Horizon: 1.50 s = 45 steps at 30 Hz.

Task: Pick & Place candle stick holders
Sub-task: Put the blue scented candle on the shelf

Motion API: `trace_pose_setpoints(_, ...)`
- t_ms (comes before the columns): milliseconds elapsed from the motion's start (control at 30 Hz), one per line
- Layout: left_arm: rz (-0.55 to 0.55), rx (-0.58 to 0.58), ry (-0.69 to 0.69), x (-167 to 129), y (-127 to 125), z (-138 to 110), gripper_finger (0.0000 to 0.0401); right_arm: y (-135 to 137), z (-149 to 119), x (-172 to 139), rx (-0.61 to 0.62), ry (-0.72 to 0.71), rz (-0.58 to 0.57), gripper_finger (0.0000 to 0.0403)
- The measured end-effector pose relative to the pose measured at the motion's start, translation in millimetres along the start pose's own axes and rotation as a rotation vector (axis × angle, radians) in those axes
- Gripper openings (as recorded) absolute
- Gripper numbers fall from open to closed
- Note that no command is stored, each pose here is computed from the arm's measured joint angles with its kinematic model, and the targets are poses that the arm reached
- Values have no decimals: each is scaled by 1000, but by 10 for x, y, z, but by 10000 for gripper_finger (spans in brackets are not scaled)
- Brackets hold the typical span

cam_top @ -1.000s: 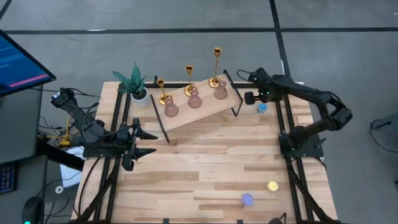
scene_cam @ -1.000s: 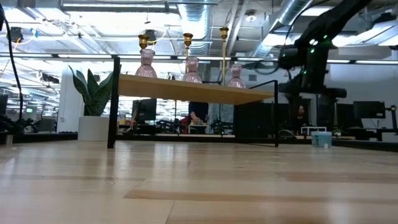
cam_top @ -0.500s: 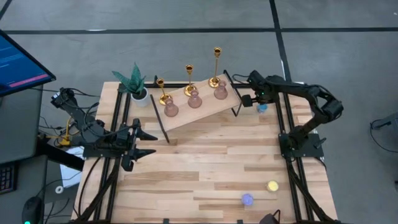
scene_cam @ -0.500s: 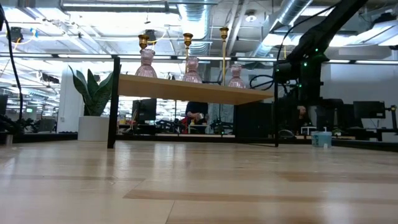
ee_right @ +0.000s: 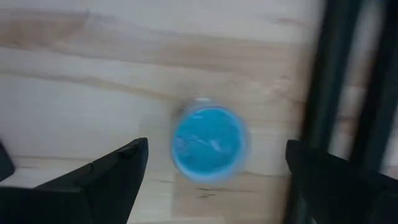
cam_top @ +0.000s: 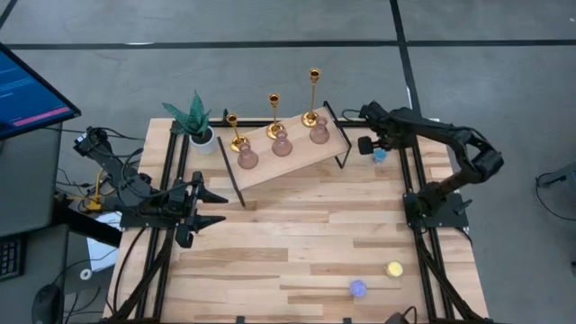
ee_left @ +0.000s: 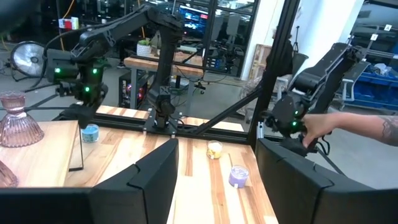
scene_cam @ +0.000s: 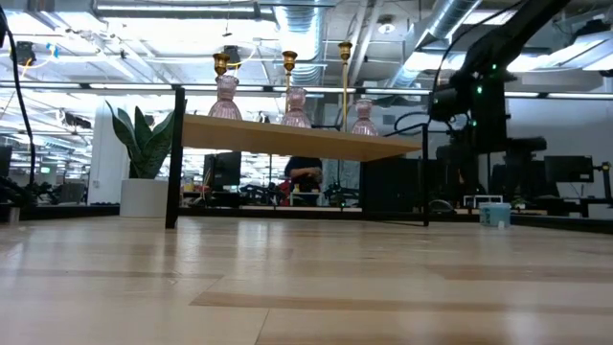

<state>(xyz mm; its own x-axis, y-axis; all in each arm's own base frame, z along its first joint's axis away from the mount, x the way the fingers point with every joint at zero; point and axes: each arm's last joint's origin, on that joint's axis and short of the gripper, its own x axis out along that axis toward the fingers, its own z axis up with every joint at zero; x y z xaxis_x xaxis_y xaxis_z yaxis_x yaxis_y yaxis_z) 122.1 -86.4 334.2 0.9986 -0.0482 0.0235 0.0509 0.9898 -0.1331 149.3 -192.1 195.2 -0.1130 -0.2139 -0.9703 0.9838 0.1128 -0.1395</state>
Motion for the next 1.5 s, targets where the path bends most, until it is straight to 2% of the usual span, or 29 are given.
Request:
trace_pose_setpoints(200,0,-16,0,0,0,0,214,79,-11,245,-7,24,81,370)
trace_pose_setpoints(600,0,-19,0,0,0,0,214,46,-68,365,-21,57,77,366)
trace_pose_setpoints(900,0,-26,0,0,0,0,214,115,-63,499,-49,100,84,317)
trace_pose_setpoints(1500,0,-27,-1,0,0,1,214,128,-62,494,-62,88,84,247)
